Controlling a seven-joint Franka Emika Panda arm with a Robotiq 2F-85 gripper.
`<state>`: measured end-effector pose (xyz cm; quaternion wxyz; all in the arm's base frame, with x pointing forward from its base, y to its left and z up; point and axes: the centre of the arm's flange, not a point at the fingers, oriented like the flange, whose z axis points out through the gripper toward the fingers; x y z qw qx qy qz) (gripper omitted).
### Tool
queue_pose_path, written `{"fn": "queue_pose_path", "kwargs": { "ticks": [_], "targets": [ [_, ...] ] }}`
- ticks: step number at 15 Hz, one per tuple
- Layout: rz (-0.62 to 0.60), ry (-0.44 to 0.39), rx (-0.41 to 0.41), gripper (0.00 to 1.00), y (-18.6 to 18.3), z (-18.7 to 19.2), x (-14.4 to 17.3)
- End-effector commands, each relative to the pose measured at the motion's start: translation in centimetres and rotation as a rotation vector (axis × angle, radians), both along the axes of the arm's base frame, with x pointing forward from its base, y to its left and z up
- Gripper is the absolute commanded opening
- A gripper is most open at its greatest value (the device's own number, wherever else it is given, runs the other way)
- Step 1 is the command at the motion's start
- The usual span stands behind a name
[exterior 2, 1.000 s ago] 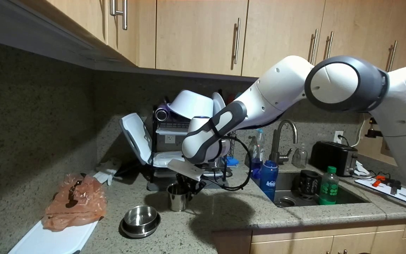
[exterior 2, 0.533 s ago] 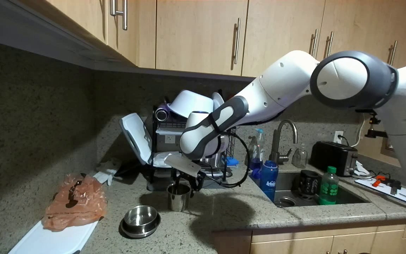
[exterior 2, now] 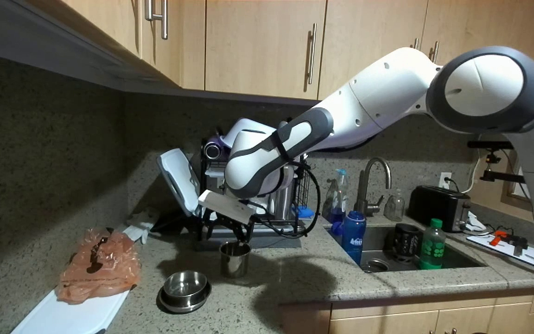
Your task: Spread the silver containers on the counter
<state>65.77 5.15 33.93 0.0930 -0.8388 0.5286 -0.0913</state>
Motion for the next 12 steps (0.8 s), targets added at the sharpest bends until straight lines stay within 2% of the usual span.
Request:
{"fn": "queue_pose_path", "kwargs": {
  "ticks": [1, 5, 12],
  "targets": [
    [0.117, 0.014, -0.004, 1.00, 3.6, 1.2, 0.4],
    [0.173, 0.079, 0.000, 1.00, 5.9, -0.3, 1.6],
    [0.165, 0.248, 0.000, 1.00, 5.9, -5.5, 5.1]
  ]
}}
